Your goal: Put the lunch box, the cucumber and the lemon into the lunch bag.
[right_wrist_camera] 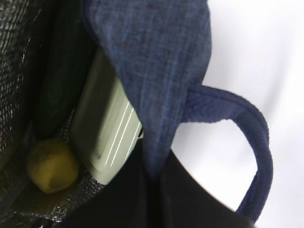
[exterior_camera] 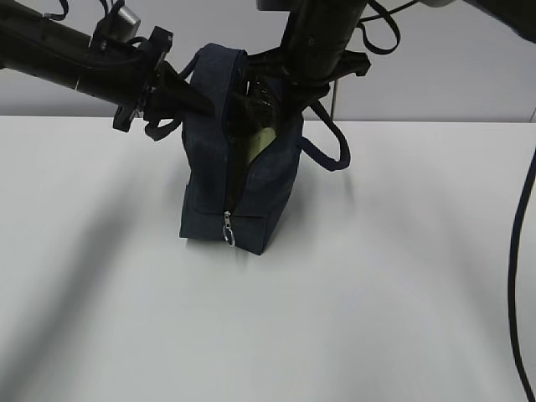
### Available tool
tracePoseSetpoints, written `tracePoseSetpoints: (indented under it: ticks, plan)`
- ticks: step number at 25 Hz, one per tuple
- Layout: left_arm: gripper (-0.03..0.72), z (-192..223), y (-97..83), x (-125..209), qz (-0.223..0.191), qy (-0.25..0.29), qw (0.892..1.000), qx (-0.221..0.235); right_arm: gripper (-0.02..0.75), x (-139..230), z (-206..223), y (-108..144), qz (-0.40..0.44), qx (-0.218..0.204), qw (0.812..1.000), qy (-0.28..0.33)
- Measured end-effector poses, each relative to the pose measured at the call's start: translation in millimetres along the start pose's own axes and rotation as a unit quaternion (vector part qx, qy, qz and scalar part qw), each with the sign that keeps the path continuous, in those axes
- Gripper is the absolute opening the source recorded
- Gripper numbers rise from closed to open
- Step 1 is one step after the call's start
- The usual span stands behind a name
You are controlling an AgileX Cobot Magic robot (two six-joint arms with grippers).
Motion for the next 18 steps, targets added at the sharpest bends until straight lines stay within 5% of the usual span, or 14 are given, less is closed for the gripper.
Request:
tracePoseSetpoints:
  ticks: [6, 8, 13, 18]
  plan:
    - [0.034, 0.6, 4.7, -0.8, 0.001, -0.002, 1.000, -0.010, 0.041, 0.9, 11.9, -1.7, -0.001, 0.004, 1.000, 0.005]
    - [0.090, 0.5, 4.6, -1.2, 0.001, -0.003, 1.000, -0.010, 0.140, 0.4, 13.0, -2.2, -0.001, 0.004, 1.000, 0.004]
    - [0.363, 0.4, 4.4, -2.0, 0.002, -0.004, 1.000, -0.010, 0.470, -1.0, 12.0, -5.6, -0.004, 0.011, 1.000, 0.001]
    - [0.456, -5.8, -2.0, -8.7, 0.012, -0.009, 1.000, -0.004, 0.533, -10.2, 2.6, -4.5, -0.020, 0.011, 1.000, -0.018]
Point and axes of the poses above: a point on each arm's last joint axis where the gripper is mounted, z pointing out along that axis toward the gripper, y along the wrist's bending axis when the last joint is at zero, x = y × z, the point moved 10 cm from there along z, pointing out along that axis toward the gripper, and after that the axes turned 4 degrees about -z, right-handed, at the moved point
